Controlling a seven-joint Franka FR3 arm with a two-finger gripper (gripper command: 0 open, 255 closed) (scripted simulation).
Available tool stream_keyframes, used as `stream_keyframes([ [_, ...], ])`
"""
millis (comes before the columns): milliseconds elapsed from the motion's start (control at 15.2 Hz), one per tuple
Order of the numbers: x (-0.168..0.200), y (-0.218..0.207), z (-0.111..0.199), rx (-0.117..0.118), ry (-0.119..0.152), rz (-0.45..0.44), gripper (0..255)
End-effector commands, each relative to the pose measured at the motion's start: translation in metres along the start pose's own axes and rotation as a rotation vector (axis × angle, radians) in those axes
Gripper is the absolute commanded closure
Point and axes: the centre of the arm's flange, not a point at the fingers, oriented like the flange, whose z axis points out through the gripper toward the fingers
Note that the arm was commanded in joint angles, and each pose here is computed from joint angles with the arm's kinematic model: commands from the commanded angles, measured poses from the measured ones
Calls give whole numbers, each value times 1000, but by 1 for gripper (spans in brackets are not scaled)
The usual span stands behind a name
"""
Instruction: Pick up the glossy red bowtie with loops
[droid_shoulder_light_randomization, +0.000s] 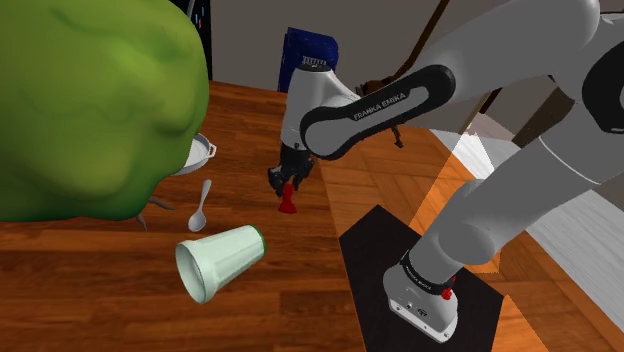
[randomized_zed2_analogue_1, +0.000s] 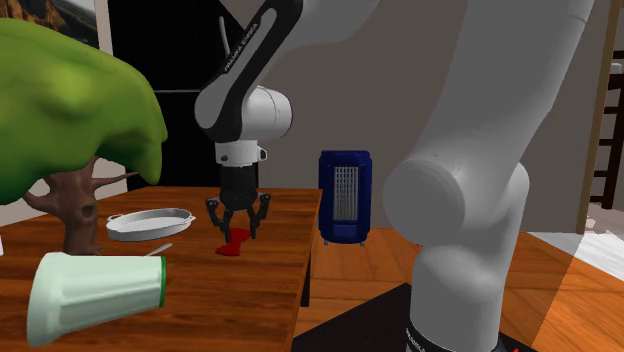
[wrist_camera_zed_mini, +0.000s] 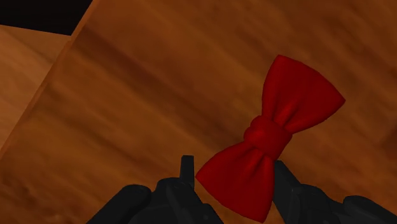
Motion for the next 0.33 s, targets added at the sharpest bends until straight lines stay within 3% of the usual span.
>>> stream_keyframes([
  [0, 0, 0, -12, 0, -1, 0, 255],
  [264, 0, 0, -23, 0, -1, 0, 255],
])
